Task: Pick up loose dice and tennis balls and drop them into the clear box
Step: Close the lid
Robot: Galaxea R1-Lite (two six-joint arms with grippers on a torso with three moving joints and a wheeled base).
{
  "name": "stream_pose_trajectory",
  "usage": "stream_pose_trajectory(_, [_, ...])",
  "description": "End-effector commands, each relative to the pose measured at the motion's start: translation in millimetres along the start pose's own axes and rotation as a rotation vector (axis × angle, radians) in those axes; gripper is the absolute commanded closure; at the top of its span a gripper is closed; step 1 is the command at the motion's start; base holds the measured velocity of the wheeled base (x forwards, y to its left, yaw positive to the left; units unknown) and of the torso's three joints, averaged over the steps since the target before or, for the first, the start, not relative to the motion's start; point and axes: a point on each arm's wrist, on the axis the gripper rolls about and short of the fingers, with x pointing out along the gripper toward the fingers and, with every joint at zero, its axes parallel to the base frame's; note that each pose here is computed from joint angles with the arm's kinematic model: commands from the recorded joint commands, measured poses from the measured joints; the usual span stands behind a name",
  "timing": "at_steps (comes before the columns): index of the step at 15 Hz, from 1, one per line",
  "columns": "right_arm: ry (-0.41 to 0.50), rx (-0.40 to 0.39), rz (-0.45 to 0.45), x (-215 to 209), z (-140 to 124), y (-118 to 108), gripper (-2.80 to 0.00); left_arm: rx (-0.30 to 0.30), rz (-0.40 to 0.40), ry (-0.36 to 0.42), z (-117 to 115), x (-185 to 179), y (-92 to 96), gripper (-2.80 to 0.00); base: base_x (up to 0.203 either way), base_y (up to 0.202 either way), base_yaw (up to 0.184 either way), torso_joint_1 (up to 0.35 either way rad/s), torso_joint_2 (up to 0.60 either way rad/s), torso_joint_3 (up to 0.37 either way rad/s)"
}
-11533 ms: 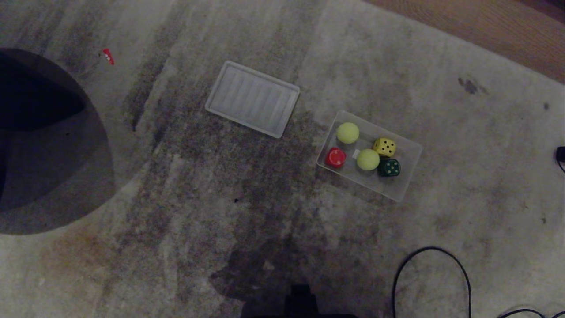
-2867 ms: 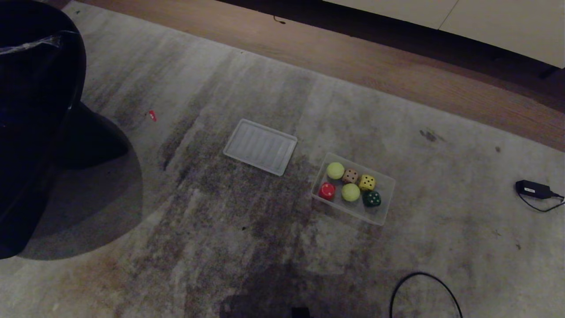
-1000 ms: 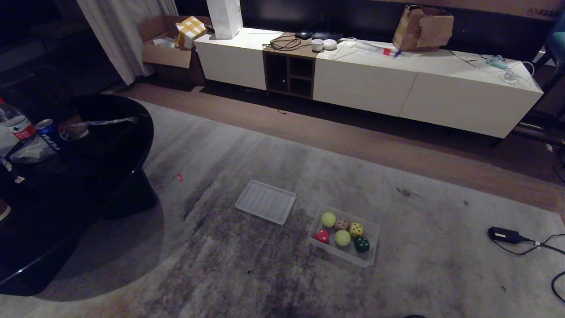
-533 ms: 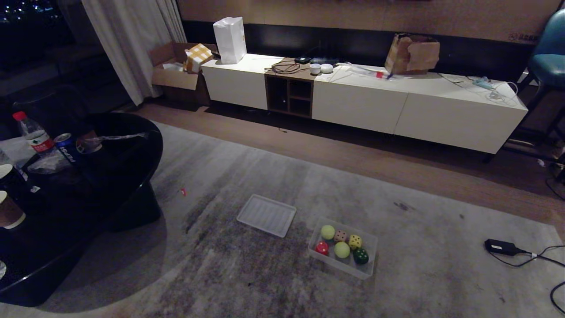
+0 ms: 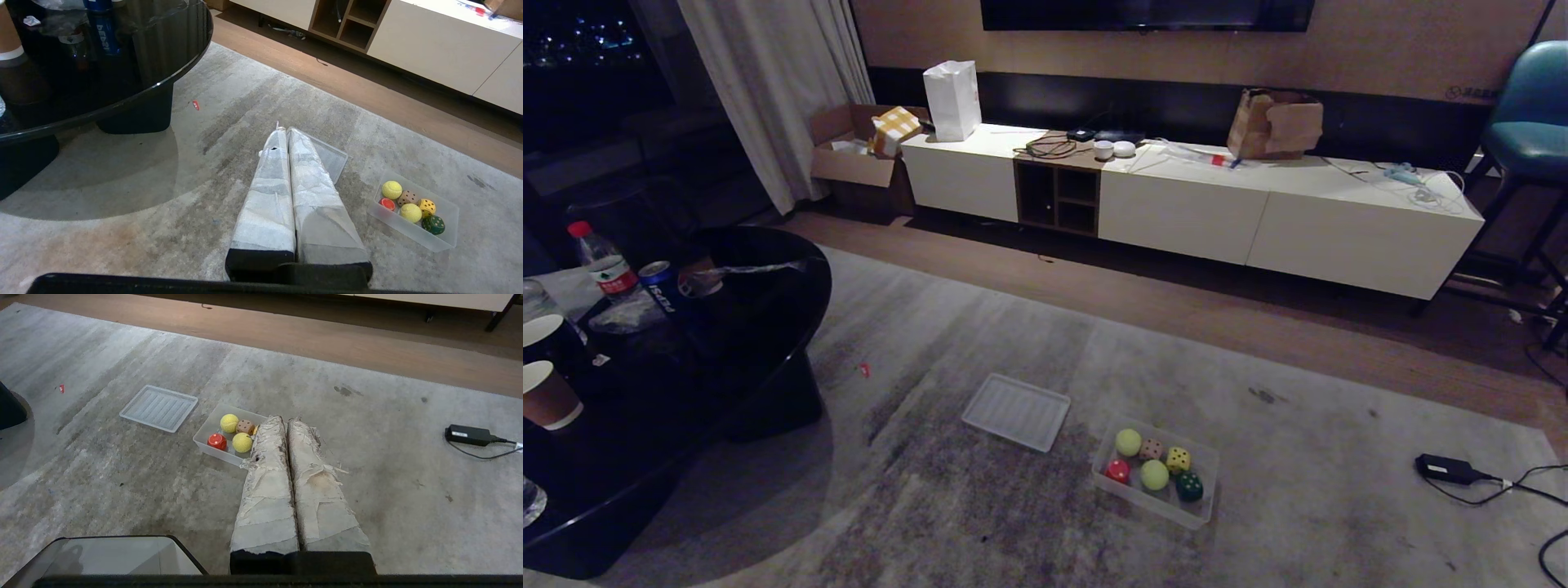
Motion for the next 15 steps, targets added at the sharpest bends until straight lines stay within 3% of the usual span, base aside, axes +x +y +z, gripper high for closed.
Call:
stream_pose_trajectory(1, [0.004, 0.0, 0.001, 0.1, -0.1, 0.0, 0.0, -0.001, 0.001, 0.001, -0.4, 0.1, 0.1, 0.0, 0.0, 0.0, 0.0, 0.0, 0.0, 0.0])
stream_pose_trajectory(15, [0.002, 0.002, 0.001, 0.1, 0.0, 0.0, 0.0, -0.001, 0.001, 0.001, -0.3, 0.1, 0.0, 0.0, 0.0, -0.006, 0.126, 0.002, 0.0, 0.004])
